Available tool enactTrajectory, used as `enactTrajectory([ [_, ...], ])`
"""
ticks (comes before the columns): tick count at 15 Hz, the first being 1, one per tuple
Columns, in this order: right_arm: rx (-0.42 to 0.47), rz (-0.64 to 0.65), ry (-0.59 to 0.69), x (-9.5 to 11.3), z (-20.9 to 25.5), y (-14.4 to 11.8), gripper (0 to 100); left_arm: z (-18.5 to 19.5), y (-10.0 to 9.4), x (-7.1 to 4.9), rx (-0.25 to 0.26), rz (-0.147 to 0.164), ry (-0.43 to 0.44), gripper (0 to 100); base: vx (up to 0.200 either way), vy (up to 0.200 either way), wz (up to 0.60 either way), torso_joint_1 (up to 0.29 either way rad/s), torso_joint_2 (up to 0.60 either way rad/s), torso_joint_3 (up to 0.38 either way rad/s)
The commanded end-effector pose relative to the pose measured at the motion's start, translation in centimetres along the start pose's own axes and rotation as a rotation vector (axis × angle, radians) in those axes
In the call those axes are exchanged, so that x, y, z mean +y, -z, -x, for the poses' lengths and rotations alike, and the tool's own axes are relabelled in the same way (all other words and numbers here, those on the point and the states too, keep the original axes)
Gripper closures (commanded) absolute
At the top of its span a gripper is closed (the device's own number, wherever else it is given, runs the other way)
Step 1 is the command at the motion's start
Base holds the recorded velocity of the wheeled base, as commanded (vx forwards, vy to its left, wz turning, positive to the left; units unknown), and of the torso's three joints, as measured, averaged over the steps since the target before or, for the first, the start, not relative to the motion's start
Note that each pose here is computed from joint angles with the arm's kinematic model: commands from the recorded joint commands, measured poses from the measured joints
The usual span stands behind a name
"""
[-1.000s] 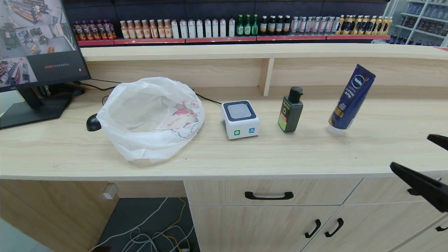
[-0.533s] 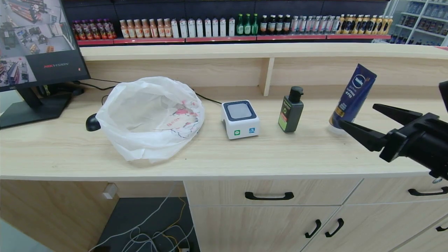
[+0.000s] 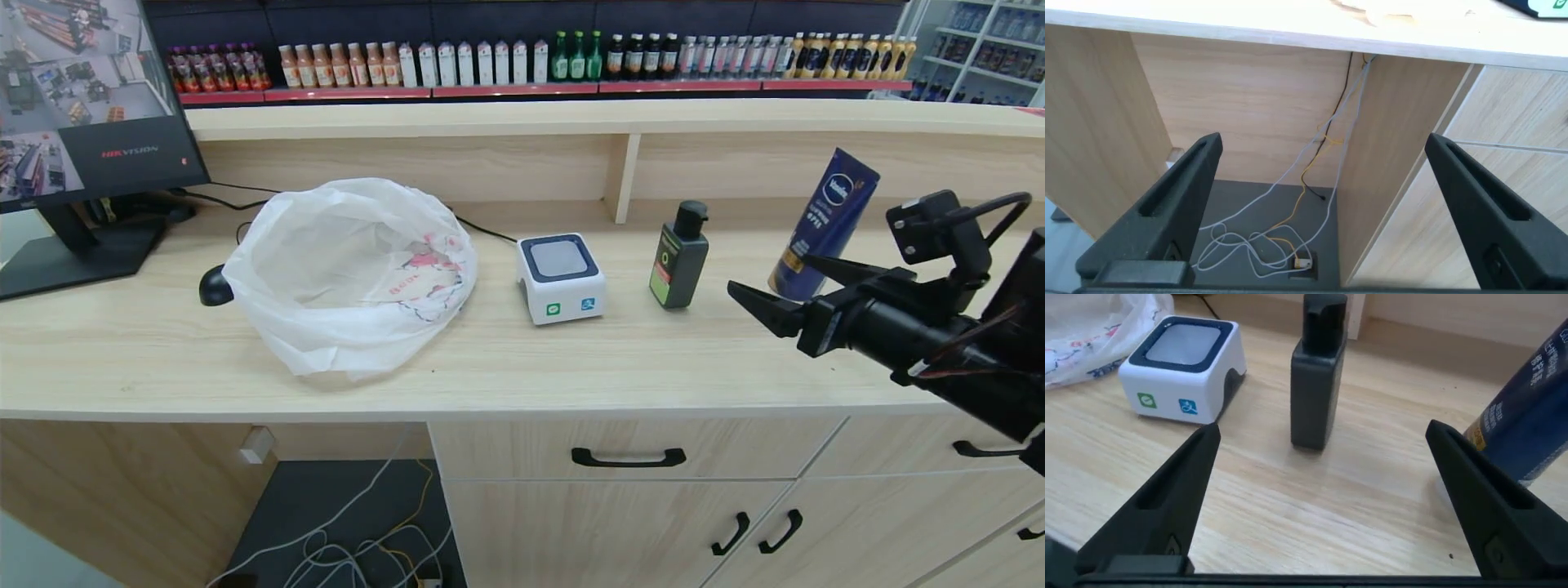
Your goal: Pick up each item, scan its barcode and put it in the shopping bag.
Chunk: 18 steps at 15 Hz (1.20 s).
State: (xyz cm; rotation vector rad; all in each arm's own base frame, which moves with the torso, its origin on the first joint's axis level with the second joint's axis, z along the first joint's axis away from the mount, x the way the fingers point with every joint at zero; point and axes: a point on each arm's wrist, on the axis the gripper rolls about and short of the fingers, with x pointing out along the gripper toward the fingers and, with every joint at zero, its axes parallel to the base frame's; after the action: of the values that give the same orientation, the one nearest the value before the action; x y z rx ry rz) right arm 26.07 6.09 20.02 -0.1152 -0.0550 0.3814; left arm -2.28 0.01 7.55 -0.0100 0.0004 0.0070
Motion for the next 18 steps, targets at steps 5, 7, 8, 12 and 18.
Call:
enactTrajectory([
  [5,0.007,-0.106,0.125,2.7,-4.1,0.2,0,0.0,0.0,0.0,0.0,0.001,-0.001,0,0.0,0.0,0.0,0.0,0.0,0.0],
  [7,-0.036,-0.075,0.148,2.4,-5.5,0.0,0,0.0,0.0,0.0,0.0,0.001,-0.001,0,0.0,0.0,0.0,0.0,0.0,0.0],
  [8,-0.055,-0.073,0.156,2.4,-6.2,0.2,0,0.0,0.0,0.0,0.0,0.001,-0.001,0,0.0,0.0,0.0,0.0,0.0,0.0],
  [12,-0.091,-0.065,0.223,2.3,-7.8,1.4,0,0.0,0.0,0.0,0.0,0.001,-0.001,0,0.0,0.0,0.0,0.0,0.0,0.0],
  [18,-0.12,-0.065,0.218,3.0,-9.6,1.2,0,0.0,0.0,0.0,0.0,0.001,-0.001,0,0.0,0.0,0.0,0.0,0.0,0.0],
])
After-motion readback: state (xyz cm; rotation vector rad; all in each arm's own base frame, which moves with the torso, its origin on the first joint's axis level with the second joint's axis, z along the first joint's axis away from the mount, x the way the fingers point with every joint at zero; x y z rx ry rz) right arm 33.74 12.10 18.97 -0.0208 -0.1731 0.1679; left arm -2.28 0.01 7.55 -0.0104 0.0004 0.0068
